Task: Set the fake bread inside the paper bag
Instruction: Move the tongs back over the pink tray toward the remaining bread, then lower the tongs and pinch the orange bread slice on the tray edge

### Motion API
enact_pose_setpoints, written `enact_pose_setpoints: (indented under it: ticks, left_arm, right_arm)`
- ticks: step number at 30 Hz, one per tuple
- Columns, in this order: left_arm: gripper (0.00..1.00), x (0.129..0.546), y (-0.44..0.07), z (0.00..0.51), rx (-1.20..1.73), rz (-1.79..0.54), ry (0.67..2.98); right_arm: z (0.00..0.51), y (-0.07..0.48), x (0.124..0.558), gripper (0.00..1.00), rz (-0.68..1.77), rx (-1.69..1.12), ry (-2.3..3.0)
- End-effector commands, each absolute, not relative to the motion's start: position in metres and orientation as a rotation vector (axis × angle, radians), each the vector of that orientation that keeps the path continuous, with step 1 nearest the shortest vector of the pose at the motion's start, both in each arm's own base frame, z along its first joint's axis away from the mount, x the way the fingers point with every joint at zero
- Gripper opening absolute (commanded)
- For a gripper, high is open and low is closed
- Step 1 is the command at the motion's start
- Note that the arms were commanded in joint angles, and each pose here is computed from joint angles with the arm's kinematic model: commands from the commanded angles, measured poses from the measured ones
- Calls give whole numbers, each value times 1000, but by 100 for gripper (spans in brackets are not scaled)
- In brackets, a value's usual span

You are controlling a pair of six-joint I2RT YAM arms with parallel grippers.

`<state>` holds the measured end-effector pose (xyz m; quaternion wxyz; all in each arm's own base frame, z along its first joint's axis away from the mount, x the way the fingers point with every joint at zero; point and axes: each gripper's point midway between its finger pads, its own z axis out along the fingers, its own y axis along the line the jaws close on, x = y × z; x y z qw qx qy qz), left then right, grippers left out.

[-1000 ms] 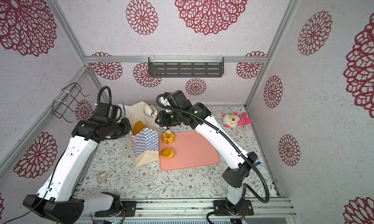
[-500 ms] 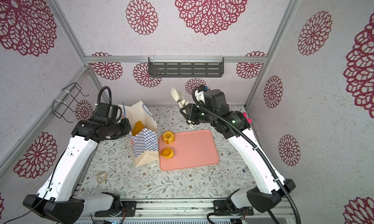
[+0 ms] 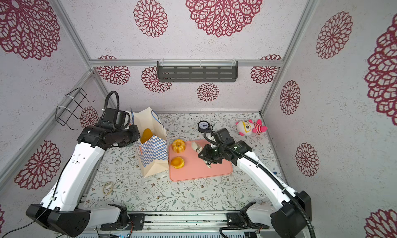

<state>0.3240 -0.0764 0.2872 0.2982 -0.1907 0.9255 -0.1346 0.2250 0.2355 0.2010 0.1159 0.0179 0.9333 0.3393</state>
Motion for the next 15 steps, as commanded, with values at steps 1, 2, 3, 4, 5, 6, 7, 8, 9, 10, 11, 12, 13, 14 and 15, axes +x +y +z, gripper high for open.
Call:
enact_pose_setpoints:
  ticks: [1, 2, 3, 4, 5, 6, 7, 8, 9, 10, 11, 12, 13, 14, 15]
  left_arm:
    - [0, 333, -78, 303, -491, -385, 2404]
    - [0, 333, -78, 303, -490, -384, 2404]
    - [0, 333, -78, 303, -493, -385, 2404]
    - [0, 333, -78, 303, -492, -384, 2404]
    - [0, 332, -78, 303, -492, -383, 2404]
    - [0, 332, -78, 302, -494, -382, 2406]
    - [0, 332, -78, 302, -496, -385, 2404]
    - [0, 331, -77, 302, -498, -384, 2404]
    - [0, 331, -77, 302, -499, -386, 2403]
    - [0, 330, -77, 301, -502, -385, 2402]
    - [0, 330, -77, 301, -502, -386, 2401]
    - [0, 329, -77, 301, -502, -385, 2402]
    - [0, 329, -77, 301, -502, -384, 2401]
    - [0, 329, -76, 301, -503, -383, 2402]
    - [0, 329, -76, 301, -501, -383, 2404]
  right_arm:
    - [224, 261, 208, 33, 1178, -30, 2659]
    - [219, 265, 201, 34, 1179, -50, 2678]
    - [214, 269, 195, 34, 1178, -69, 2697]
    - [210, 272, 190, 34, 1176, -81, 2714]
    - [207, 274, 186, 34, 1174, -91, 2724]
    - [206, 275, 184, 35, 1176, -94, 2727]
    - [205, 276, 183, 36, 1181, -92, 2726]
    - [204, 277, 182, 36, 1185, -90, 2730]
    - [202, 276, 181, 37, 1180, -87, 2734]
    - [200, 275, 181, 37, 1165, -89, 2743]
    - [198, 273, 180, 37, 1149, -85, 2754]
    - [195, 272, 179, 37, 1135, -92, 2763]
    - [193, 271, 179, 37, 1125, -94, 2771]
    - [192, 271, 179, 38, 1116, -97, 2776]
    - [190, 271, 178, 38, 1112, -101, 2782]
